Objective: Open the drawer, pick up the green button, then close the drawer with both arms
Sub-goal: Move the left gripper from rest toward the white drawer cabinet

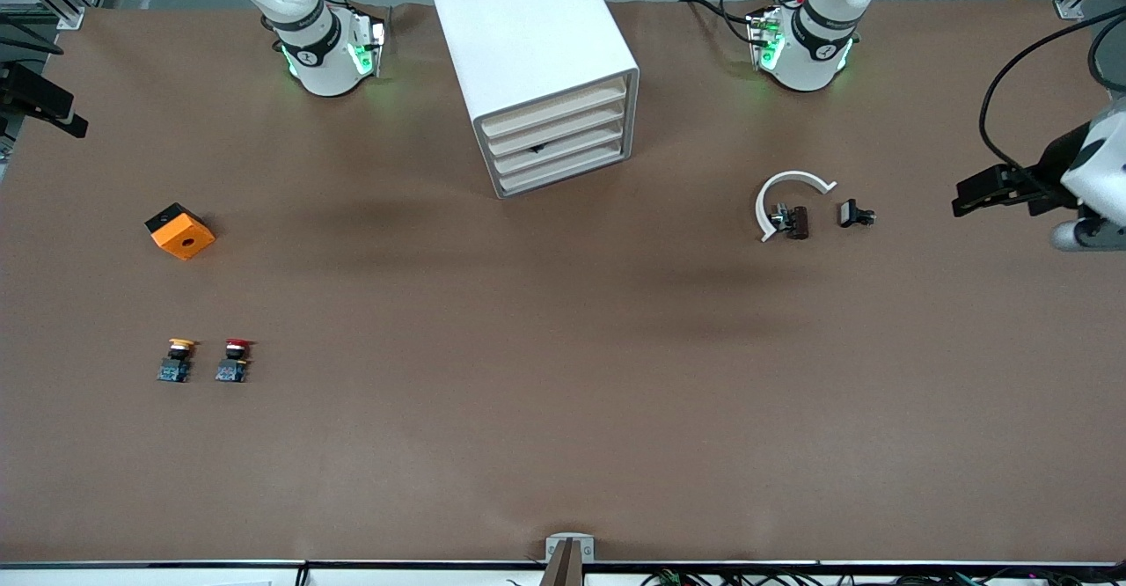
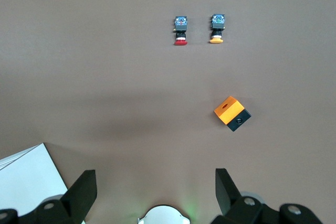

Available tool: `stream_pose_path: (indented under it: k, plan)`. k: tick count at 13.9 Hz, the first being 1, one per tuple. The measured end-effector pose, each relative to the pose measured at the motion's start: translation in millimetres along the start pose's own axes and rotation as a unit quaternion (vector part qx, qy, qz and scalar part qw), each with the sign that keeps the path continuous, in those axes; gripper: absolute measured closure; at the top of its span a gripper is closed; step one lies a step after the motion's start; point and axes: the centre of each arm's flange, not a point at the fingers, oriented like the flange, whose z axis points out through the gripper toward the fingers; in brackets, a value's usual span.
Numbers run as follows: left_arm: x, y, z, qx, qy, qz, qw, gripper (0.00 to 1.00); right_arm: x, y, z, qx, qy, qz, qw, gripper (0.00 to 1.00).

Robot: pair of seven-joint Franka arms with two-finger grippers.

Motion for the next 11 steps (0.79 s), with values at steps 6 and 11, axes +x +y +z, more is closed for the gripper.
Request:
stream_pose_path:
  k: [6, 11]
  plan:
    - [55.7, 23.1, 123.9, 0.008, -0.106, -0.031, 0.994, 0.0, 0.0, 0.7, -0.1, 0.0, 0.0, 0.001, 1.0, 0.0]
    - [81.0, 60.8, 184.8, -0.004, -0.125, -0.084, 0.989, 0.0, 0.0, 0.3, -0.1, 0.0, 0.001, 0.001, 1.0, 0.0]
